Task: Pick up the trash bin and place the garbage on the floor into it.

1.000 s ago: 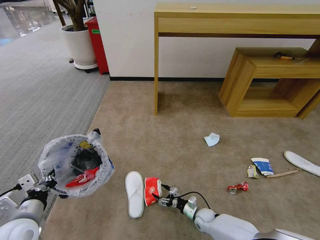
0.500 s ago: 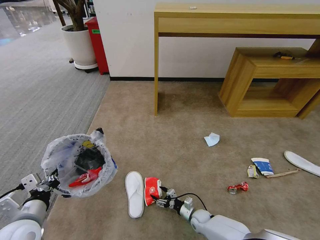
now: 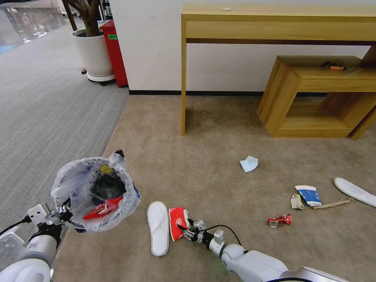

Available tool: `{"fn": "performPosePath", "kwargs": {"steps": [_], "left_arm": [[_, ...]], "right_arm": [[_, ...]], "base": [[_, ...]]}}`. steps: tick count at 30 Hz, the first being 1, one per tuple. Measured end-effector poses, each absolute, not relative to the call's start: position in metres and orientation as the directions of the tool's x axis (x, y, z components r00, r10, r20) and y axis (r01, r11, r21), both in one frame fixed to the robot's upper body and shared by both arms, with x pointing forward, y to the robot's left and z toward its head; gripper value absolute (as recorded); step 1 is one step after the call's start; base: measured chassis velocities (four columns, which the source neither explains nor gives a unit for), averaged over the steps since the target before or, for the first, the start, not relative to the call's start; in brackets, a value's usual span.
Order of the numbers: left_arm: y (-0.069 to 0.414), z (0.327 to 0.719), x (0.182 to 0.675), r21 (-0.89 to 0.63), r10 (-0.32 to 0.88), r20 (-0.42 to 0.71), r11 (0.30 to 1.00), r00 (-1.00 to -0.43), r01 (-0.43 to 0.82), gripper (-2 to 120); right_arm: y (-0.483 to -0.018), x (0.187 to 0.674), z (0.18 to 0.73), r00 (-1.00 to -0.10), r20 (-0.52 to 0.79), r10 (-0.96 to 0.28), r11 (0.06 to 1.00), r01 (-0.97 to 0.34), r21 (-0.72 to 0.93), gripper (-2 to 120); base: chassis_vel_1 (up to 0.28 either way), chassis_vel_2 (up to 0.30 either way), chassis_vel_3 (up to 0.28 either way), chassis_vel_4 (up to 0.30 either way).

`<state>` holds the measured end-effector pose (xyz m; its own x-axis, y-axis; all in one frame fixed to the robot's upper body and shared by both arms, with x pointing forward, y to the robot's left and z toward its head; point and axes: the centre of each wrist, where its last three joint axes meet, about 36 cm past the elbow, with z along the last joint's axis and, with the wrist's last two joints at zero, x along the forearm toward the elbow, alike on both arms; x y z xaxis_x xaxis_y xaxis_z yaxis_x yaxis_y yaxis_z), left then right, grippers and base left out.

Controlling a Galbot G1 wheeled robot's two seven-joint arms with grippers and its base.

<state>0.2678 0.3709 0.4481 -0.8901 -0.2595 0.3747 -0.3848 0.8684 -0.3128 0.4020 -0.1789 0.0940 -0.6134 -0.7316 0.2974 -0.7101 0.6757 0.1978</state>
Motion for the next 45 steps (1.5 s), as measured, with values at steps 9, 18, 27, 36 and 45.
{"fn": "performPosePath", "kwargs": {"steps": [9,18,27,36,45], "left_arm": [[0.368,0.447,0.267,-0.318,-0.254,0.377,0.868,-0.891,-0.382,0],[0.367,0.443,0.269,-0.321,-0.247,0.390,0.866,-0.887,-0.383,0],[0.373,0.432,0.271,-0.313,-0.240,0.457,0.858,-0.856,-0.408,0],[0.371,0.422,0.270,-0.301,-0.217,0.528,0.856,-0.821,-0.419,0],[0.367,0.419,0.266,-0.293,-0.179,0.603,0.857,-0.778,-0.424,0]], "right_arm": [[-0.184,0.402,0.095,-0.621,0.295,-0.726,0.681,-0.707,0.189,12],[-0.191,0.402,0.096,-0.625,0.291,-0.724,0.684,-0.706,0.185,6],[-0.224,0.402,0.109,-0.641,0.280,-0.715,0.694,-0.698,0.175,2],[-0.281,0.404,0.145,-0.682,0.247,-0.688,0.722,-0.678,0.136,0],[-0.295,0.404,0.168,-0.706,0.195,-0.681,0.731,-0.670,0.126,0]], "base": [[0.000,0.000,0.000,0.000],[0.000,0.000,0.000,0.000],[0.000,0.000,0.000,0.000],[0.000,0.000,0.000,0.000],[0.000,0.000,0.000,0.000]]}}
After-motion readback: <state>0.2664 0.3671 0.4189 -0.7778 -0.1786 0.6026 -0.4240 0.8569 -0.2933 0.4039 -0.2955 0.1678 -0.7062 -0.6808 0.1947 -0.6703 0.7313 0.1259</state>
